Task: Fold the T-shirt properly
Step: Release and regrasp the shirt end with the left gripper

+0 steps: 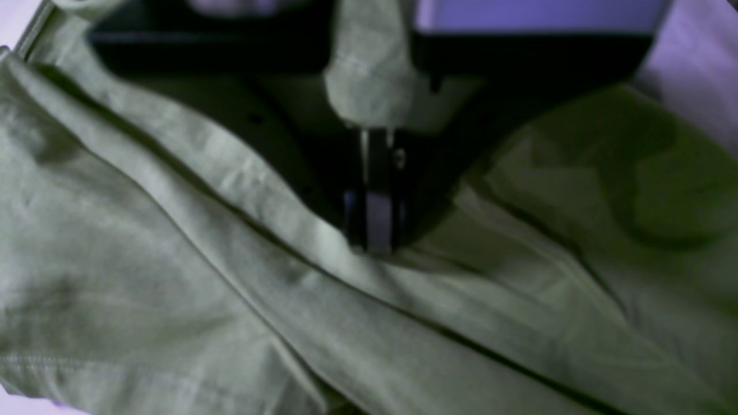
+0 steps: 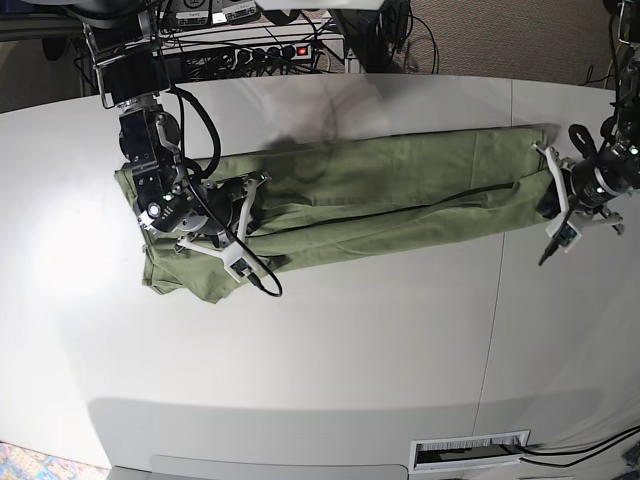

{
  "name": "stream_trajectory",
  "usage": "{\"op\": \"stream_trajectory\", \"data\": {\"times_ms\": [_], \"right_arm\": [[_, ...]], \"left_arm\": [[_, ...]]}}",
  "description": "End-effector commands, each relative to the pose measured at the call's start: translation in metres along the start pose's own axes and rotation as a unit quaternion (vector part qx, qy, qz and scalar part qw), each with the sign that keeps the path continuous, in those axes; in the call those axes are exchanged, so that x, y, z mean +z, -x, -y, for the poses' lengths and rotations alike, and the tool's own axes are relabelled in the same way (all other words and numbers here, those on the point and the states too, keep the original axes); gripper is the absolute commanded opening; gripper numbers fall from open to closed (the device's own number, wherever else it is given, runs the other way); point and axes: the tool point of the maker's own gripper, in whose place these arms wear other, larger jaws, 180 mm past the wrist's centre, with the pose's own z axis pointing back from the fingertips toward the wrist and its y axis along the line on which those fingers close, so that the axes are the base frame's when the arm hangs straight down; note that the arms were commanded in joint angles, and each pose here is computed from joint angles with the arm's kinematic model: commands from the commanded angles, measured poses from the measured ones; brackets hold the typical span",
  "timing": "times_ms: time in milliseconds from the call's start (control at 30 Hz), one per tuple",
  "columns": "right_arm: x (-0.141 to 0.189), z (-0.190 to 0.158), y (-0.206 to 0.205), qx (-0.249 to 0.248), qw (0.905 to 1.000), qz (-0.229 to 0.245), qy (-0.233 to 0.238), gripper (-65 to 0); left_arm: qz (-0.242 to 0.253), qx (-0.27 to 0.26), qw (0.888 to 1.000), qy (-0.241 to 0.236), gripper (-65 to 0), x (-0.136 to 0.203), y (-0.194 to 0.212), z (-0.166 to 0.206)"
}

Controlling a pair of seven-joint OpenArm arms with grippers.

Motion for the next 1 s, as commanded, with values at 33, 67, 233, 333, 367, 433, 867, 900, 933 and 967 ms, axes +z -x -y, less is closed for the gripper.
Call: {"op": "stream_trajectory", "data": {"times_ms": [33,67,233,333,367,433,867,900,933,967], "right_arm": [[0.002,0.01,0.009,0.004,0.9995,-0.026,0.018,-63.6],[0.002,0.01,0.009,0.004,0.9995,-0.026,0.018,-63.6],[0.002,0.01,0.008,0.004,0.9995,-0.024,0.018,-63.6],[0.002,0.01,0.008,0.004,0.9996,-0.023,0.018,-63.6],[0.002,0.01,0.008,0.004,0.9996,-0.024,0.018,-63.6],[0.002,0.01,0.009,0.004,0.9995,-0.025,0.018,-63.6],[0.002,0.01,0.008,0.004,0.9996,-0.023,0.018,-63.6],[0.002,0.01,0.008,0.004,0.9996,-0.023,0.018,-63.6],[0.002,0.01,0.008,0.004,0.9996,-0.023,0.018,-63.6],[0.002,0.01,0.008,0.004,0.9996,-0.023,0.018,-63.6]], "left_arm": [[0.007,-0.014,1.0,0.012,-60.5,0.006,-0.007,-0.001],[-0.003,-0.016,1.0,0.015,-60.5,0.006,-0.004,0.0],[-0.022,-0.029,0.999,0.035,-60.5,0.006,0.003,0.007],[0.011,-0.039,0.999,0.015,-60.5,0.006,-0.009,-0.001],[0.023,-0.04,0.999,0.003,-60.5,0.007,-0.014,-0.005],[0.039,-0.044,0.998,-0.014,-60.5,0.007,-0.02,-0.011],[0.044,-0.051,0.997,0.03,-60.5,-0.01,0.006,0.006],[0.035,-0.048,0.998,0.03,-60.5,-0.011,0.012,0.007],[0.025,-0.047,0.998,0.032,-60.5,-0.011,0.017,0.008],[0.013,-0.044,0.998,0.038,-60.5,-0.011,0.022,0.011]]}}
